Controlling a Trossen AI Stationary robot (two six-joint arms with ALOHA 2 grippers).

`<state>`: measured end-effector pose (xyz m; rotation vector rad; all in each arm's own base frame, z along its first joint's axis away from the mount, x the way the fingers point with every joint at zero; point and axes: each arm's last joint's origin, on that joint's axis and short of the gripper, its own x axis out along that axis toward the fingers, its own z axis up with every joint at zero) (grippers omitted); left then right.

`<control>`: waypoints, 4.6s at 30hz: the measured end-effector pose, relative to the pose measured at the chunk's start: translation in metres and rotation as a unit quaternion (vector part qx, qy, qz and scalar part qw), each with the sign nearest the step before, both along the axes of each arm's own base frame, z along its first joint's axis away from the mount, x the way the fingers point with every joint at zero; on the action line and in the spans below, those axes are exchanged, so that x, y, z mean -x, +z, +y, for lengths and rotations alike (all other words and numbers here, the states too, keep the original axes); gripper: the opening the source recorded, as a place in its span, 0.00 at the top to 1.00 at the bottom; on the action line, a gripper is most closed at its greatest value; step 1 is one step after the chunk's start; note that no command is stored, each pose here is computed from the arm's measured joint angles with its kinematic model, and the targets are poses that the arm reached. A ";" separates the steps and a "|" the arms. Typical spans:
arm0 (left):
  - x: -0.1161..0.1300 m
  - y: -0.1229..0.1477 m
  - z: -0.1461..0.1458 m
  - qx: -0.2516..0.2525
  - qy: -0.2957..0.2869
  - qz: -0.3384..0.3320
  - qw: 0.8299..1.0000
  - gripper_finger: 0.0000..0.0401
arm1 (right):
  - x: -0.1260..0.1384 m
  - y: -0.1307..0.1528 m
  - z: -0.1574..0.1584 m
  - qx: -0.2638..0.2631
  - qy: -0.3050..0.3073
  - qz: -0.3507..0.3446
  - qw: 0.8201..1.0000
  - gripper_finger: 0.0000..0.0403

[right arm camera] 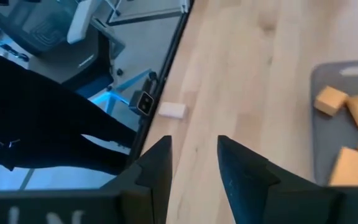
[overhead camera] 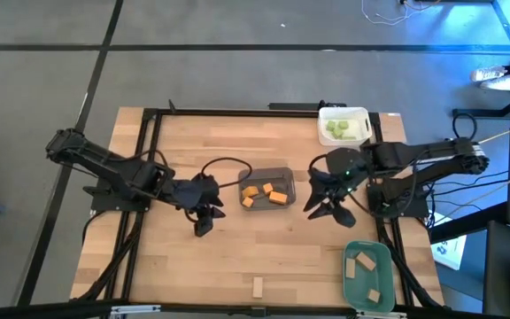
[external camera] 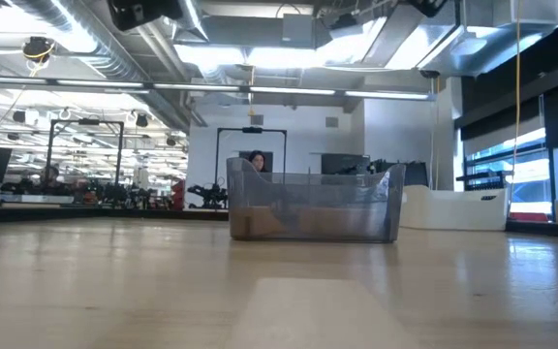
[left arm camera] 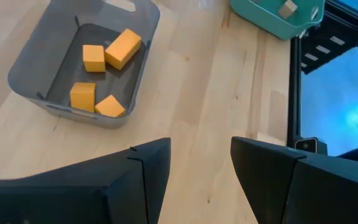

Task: Sort & place blocks by color
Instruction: Put the brown block in the blue bin

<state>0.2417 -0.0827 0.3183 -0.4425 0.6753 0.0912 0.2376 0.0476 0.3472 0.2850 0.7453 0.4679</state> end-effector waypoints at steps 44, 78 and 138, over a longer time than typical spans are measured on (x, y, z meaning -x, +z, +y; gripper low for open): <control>-0.026 0.012 -0.032 -0.210 -0.198 -0.072 0.955 0.60 | -0.020 0.014 0.019 0.040 0.041 -0.132 0.990 0.66; -0.067 0.035 -0.044 -0.283 -0.326 0.138 0.892 0.60 | -0.059 -0.017 0.080 0.260 0.114 0.069 0.956 0.66; 0.062 0.126 0.002 -0.234 -0.044 0.034 0.971 0.60 | -0.199 -0.186 0.175 0.346 0.532 -0.100 0.766 0.66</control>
